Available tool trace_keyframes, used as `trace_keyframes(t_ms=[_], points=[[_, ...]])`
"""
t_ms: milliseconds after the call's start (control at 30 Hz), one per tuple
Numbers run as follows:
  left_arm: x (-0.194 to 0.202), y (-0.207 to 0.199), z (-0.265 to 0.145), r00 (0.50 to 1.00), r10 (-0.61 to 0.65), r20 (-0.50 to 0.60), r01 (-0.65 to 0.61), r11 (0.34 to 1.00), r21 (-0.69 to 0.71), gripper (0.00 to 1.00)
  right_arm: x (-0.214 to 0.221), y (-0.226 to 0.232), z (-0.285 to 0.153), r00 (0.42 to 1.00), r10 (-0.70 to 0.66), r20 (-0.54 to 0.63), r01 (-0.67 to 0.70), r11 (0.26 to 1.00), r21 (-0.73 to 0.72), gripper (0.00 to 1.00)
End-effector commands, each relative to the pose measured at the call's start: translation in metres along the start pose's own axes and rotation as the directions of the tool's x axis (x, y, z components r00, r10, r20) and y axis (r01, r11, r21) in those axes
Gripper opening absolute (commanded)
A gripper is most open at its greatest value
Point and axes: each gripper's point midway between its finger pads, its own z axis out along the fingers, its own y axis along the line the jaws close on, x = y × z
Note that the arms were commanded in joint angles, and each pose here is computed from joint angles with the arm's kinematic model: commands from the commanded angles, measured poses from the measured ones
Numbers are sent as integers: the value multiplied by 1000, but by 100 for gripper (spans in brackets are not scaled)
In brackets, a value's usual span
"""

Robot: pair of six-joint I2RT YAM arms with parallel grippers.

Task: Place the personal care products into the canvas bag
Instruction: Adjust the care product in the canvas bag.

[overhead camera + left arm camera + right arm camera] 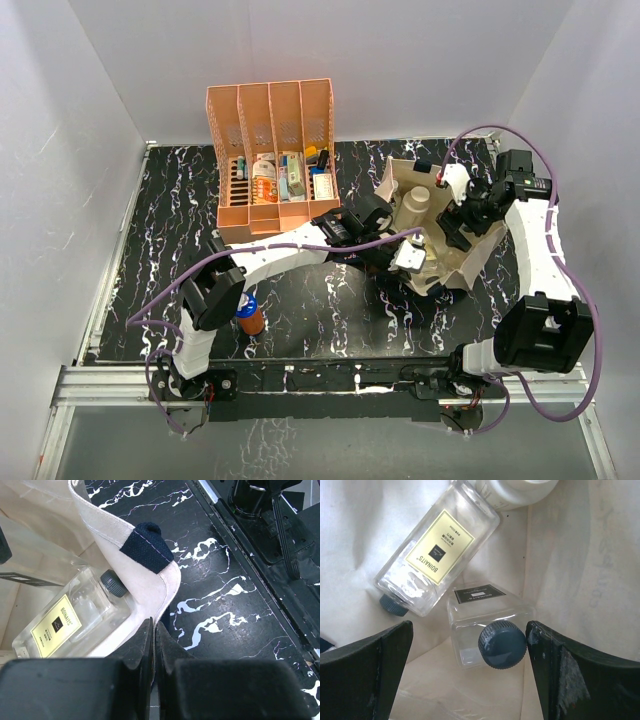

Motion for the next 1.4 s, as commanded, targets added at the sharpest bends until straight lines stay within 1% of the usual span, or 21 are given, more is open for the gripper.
trace_keyframes(t_ms=[0,333,500,733,933,1100,1233,1367], points=[[-37,6,-7,994,70,83,-69,998,-6,0,-28,-13,-11,997,-20,75,15,997,72,99],[-37,6,-8,994,70,81,-70,998,-8,0,-52,-1,0,995,-40,91,33,997,71,99],[-38,6,-8,994,71,81,-70,997,-9,0,-51,6,7,997,-1,79,-3,999,49,98],[-39,7,-10,995,62,81,-60,998,-24,0,-41,28,15,990,124,66,-125,992,15,98],[-37,6,-10,996,49,78,-47,998,-32,0,-43,52,27,958,283,54,-283,959,-7,97],[-37,6,-11,996,47,79,-44,998,-34,0,-47,60,39,948,316,42,-317,948,26,97],[-37,5,-11,996,47,77,-44,998,-36,0,-37,54,47,926,378,9,-378,922,84,97],[-36,5,-12,996,45,76,-42,998,-38,0,-34,54,51,907,421,16,-420,902,96,96]])
